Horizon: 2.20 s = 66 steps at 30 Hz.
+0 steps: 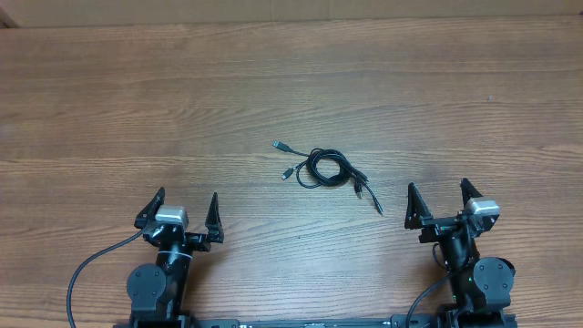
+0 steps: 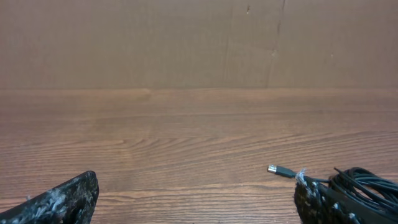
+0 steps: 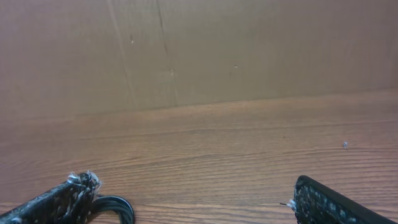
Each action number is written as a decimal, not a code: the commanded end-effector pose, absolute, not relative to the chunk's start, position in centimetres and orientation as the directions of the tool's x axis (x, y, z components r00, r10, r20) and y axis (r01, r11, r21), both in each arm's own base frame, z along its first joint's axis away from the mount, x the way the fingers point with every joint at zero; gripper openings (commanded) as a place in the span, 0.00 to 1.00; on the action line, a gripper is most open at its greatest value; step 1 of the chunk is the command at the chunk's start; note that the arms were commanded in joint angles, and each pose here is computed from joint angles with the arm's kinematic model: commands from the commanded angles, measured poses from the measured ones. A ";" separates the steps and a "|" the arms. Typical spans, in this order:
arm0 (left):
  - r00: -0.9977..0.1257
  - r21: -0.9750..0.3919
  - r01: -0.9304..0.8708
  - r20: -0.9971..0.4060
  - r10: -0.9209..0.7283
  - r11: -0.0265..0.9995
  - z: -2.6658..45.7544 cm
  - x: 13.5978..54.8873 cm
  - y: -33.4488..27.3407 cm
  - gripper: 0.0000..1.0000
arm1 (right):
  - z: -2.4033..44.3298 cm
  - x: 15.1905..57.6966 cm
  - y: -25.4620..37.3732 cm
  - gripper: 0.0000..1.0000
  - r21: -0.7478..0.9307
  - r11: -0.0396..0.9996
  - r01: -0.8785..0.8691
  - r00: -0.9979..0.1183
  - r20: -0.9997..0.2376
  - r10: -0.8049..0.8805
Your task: Untangle cables
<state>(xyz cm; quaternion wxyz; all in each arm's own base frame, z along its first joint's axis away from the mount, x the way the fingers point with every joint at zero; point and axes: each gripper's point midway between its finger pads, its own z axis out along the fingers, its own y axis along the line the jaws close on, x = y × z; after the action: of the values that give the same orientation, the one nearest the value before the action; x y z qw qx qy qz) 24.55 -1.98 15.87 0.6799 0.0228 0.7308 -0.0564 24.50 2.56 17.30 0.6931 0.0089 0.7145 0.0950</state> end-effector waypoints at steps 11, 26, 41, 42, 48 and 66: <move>-0.070 -0.036 0.113 -0.997 -0.028 0.993 15.8 24.5 -2.0 0.99 | 17.0 24.5 2.3 1.00 0.145 0.984 -0.108 -0.037 -0.989 0.141; -0.108 -0.259 0.160 -0.964 -0.243 0.953 17.5 23.9 -3.1 1.00 | 17.0 24.5 2.3 1.00 0.145 0.984 -0.108 -0.037 -0.989 0.141; -0.138 -0.253 0.153 -0.963 -0.233 0.955 18.6 23.2 -3.1 1.00 | 17.0 24.5 2.3 1.00 0.145 0.984 -0.108 -0.037 -0.989 0.141; -0.144 -0.254 0.152 -0.962 -0.233 0.955 18.6 23.1 -3.1 0.99 | 17.0 24.5 2.3 1.00 0.145 0.984 -0.108 -0.037 -0.989 0.141; -0.165 -0.243 0.150 -0.962 -0.218 0.958 18.8 22.9 -3.2 1.00 | 17.0 24.5 2.3 1.00 0.145 0.984 -0.108 -0.037 -0.989 0.141; -0.403 -0.262 0.167 -0.898 -0.177 0.950 19.6 26.0 -4.4 1.00 | 17.0 24.5 2.3 1.00 0.145 0.984 -0.108 -0.037 -0.989 0.141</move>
<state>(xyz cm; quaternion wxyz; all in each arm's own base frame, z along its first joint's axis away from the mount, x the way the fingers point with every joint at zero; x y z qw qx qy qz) 25.27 -3.59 17.62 0.5496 -0.0333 0.8216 -0.1477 24.50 2.56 17.29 0.6930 0.0089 0.7146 0.0950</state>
